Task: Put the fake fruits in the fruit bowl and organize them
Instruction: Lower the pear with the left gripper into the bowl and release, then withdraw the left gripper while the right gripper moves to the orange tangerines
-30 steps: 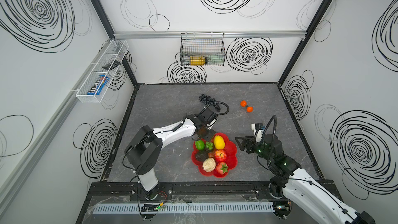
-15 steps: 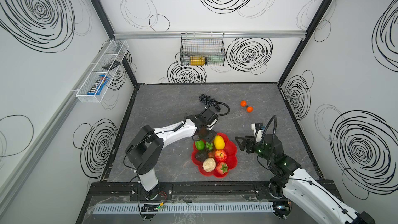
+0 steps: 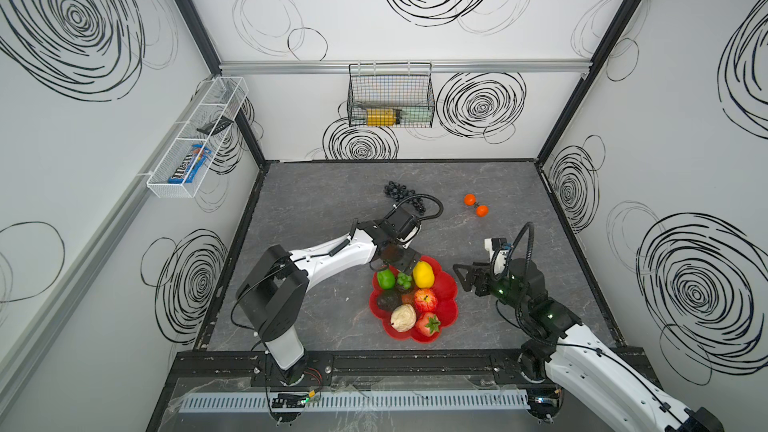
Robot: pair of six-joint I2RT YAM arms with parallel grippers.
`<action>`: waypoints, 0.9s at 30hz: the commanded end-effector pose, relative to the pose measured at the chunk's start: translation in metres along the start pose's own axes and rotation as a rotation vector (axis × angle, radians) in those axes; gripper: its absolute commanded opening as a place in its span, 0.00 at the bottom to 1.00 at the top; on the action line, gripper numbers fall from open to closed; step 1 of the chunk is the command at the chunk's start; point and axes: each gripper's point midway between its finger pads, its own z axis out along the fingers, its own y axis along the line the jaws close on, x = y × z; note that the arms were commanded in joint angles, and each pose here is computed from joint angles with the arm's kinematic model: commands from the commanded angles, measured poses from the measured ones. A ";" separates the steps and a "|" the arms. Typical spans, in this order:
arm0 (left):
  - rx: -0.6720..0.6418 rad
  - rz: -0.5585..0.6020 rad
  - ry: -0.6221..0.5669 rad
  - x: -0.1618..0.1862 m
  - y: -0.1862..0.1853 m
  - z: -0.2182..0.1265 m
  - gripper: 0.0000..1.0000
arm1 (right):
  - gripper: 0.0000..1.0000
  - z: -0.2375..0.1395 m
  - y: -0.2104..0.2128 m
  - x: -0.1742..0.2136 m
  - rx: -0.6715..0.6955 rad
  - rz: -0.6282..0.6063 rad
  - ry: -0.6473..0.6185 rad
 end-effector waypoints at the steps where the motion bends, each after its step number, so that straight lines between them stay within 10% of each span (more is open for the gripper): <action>1: 0.008 -0.002 -0.093 -0.017 -0.003 -0.019 0.84 | 0.88 -0.003 0.009 -0.017 -0.010 -0.010 -0.030; 16: 0.068 -0.207 -0.888 -0.023 0.017 -0.157 0.83 | 0.89 0.017 -0.028 -0.104 0.196 -0.029 -0.045; 27: 0.218 -0.451 -1.121 0.039 0.063 -0.152 0.85 | 0.74 0.055 -0.115 -0.153 0.387 0.127 -0.027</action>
